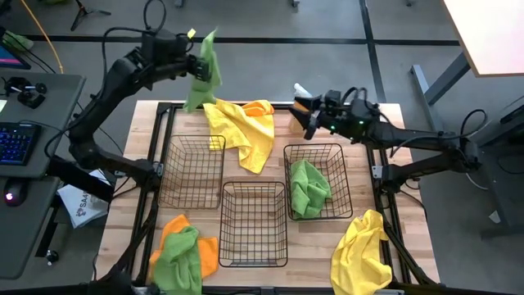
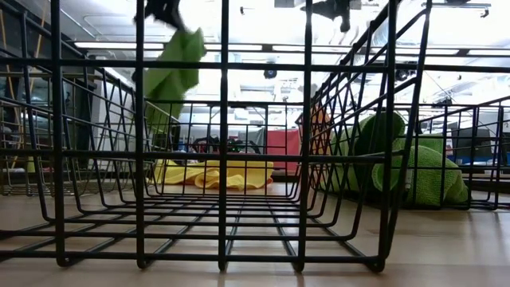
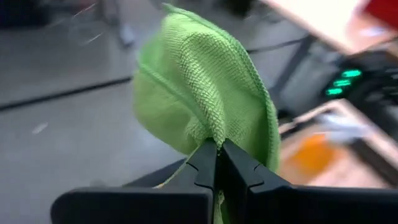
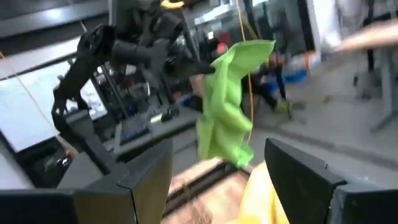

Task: Sort microfiber towel by color & place in baskets
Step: Put the top green microfiber cloth into the right basket

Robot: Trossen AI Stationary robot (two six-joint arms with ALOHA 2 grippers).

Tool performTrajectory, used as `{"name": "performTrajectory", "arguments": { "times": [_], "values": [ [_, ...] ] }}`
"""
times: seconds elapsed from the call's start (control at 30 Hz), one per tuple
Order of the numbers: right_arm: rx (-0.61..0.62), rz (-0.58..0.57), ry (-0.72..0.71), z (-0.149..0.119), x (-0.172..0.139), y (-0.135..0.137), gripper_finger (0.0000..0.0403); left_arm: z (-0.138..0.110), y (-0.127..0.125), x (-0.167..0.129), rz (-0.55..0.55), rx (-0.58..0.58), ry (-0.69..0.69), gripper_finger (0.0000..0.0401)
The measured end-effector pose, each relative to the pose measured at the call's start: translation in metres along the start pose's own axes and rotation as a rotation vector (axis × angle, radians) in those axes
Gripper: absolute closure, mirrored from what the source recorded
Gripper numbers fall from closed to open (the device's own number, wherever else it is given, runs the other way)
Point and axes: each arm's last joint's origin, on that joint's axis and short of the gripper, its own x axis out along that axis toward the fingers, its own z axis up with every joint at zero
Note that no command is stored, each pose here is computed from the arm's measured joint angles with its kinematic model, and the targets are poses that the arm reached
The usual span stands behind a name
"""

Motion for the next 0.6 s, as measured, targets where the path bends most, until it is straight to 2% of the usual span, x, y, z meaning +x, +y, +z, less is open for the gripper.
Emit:
{"name": "performTrajectory", "arguments": {
  "times": [0.1, 0.27, 0.43, 0.6],
  "values": [
    [-0.049, -0.030, -0.089, 0.014, -0.009, 0.001, 0.0153, 0.006, -0.027, -0.013, -0.124, 0.023, -0.068, 0.0401],
    [-0.127, -0.155, -0.193, 0.034, -0.028, -0.002, 0.0153, 0.007, -0.072, -0.019, -0.391, -0.001, -0.143, 0.0401],
    [-0.143, -0.226, -0.266, 0.051, -0.048, -0.003, 0.0153, -0.002, -0.133, -0.001, -0.641, 0.018, -0.190, 0.0401],
    [-0.123, -0.234, -0.313, 0.064, -0.067, -0.004, 0.0153, -0.024, -0.200, 0.024, -0.964, -0.017, -0.187, 0.0401]
  ]
}}
